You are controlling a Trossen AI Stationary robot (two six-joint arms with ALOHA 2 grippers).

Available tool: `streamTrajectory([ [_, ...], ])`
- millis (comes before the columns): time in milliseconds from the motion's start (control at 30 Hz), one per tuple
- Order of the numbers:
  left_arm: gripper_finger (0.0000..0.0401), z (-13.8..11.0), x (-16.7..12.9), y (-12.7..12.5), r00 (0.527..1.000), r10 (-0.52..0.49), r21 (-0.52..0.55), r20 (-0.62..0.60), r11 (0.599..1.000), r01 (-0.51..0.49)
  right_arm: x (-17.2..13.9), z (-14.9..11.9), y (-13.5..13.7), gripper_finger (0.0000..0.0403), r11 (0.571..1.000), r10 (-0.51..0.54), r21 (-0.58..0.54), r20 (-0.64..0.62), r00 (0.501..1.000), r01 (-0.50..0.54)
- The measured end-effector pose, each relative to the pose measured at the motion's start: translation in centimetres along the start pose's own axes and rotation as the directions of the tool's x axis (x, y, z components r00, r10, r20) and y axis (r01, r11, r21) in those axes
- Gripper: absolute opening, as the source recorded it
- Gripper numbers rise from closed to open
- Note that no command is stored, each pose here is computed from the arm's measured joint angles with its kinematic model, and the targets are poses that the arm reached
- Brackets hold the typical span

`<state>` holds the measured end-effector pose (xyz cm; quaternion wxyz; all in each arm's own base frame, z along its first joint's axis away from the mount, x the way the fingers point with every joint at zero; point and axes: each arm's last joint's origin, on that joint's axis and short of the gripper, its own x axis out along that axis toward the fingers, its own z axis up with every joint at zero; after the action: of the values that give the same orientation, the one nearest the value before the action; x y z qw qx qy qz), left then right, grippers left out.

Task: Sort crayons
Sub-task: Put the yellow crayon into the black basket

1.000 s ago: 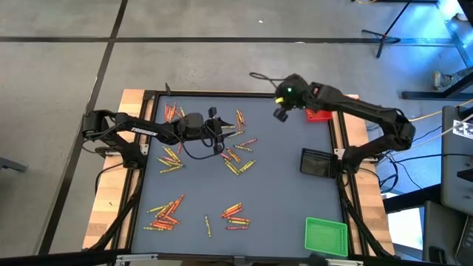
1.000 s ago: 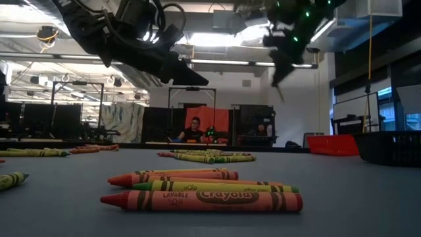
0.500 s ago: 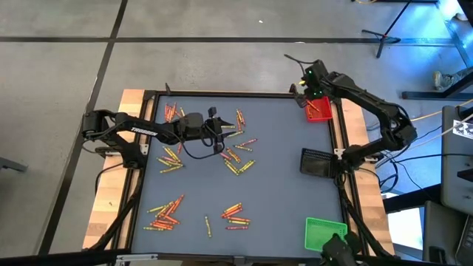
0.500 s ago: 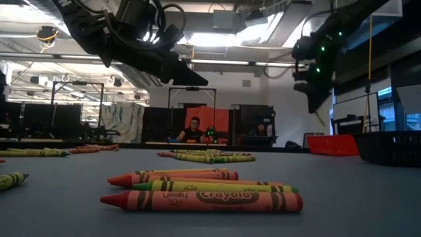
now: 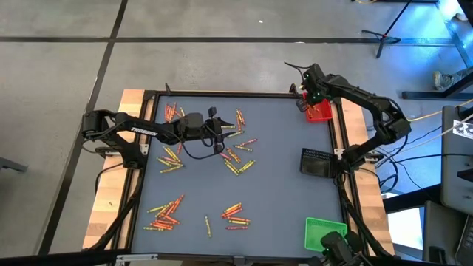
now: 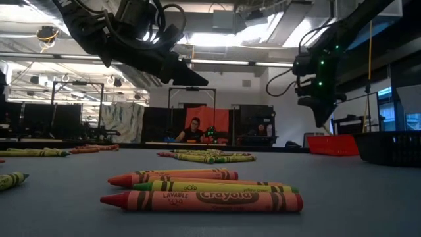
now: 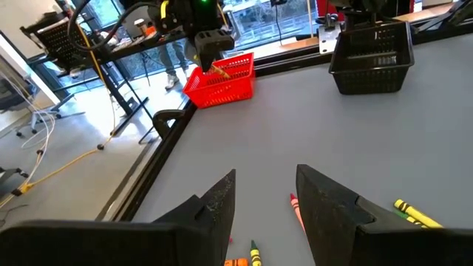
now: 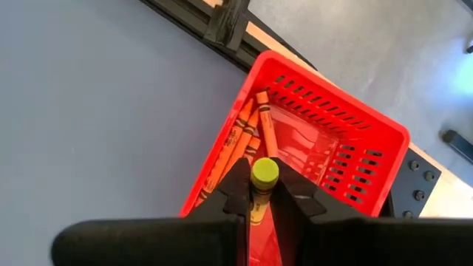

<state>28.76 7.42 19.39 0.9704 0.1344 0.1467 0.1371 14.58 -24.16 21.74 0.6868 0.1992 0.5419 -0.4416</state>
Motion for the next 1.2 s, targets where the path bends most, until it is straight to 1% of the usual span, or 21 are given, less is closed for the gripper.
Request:
streamTrajectory([
  [100, 0.0128, 0.0, 0.0, 0.0, 1.000, 0.000, 0.000, 0.000, 1.000, 0.000, -0.1, 0.0, 0.0, 0.0032, 1.000, -0.008, -0.005, 0.001, 1.000, 0.008],
  [200, 0.0128, 0.0, 0.0, 0.0, 1.000, 0.000, 0.000, -0.001, 1.000, 0.000, -1.0, -0.1, 0.0, 0.0032, 1.000, -0.010, -0.026, 0.027, 1.000, 0.010],
  [300, 0.0128, 0.0, 0.0, 0.0, 1.000, 0.000, 0.000, -0.001, 1.000, 0.000, -2.6, -0.4, 0.7, 0.0032, 0.998, -0.006, -0.057, 0.067, 0.998, 0.010],
  [400, 0.0128, 0.0, 0.0, 0.0, 1.000, 0.001, -0.001, 0.002, 1.000, -0.001, -5.5, -1.0, 1.9, 0.0032, 0.995, 0.024, -0.103, 0.161, 0.987, -0.008],
  [467, 0.0128, 0.1, 0.0, 0.0, 1.000, 0.002, -0.001, 0.006, 1.000, -0.002, -7.5, -1.9, 3.1, 0.0032, 0.988, 0.065, -0.153, 0.200, 0.978, -0.035],
  [567, 0.0128, 0.1, 0.0, 0.0, 1.000, 0.003, -0.003, 0.009, 1.000, -0.003, -9.9, -4.0, 4.6, 0.0032, 0.973, 0.117, -0.217, 0.186, 0.976, -0.075],
  [700, 0.0128, 0.1, 0.0, 0.0, 1.000, 0.003, -0.004, 0.009, 1.000, -0.003, -11.8, -6.3, 5.5, 0.0032, 0.967, 0.114, -0.244, 0.147, 0.983, -0.076],
  [767, 0.0128, 0.1, 0.0, 0.0, 1.000, 0.003, -0.003, 0.009, 1.000, -0.003, -12.3, -7.1, 5.9, 0.0032, 0.964, 0.121, -0.250, 0.127, 0.985, -0.086],
  [967, 0.0128, 0.1, 0.0, -0.1, 1.000, -0.001, -0.007, 0.009, 1.000, 0.001, -12.9, -9.0, 7.8, 0.0032, 0.942, 0.139, -0.315, 0.059, 0.989, -0.114],
  [1067, 0.0128, 0.0, 0.0, -0.2, 1.000, -0.012, -0.019, -0.001, 1.000, 0.012, -12.1, -10.4, 9.1, 0.0032, 0.917, 0.163, -0.371, 0.012, 0.987, -0.147],
  [1200, 0.0128, 0.0, 0.0, -0.2, 1.000, -0.013, -0.025, 0.003, 1.000, 0.013, -10.7, -12.7, 10.5, 0.0032, 0.891, 0.152, -0.426, -0.054, 0.987, -0.160],
])
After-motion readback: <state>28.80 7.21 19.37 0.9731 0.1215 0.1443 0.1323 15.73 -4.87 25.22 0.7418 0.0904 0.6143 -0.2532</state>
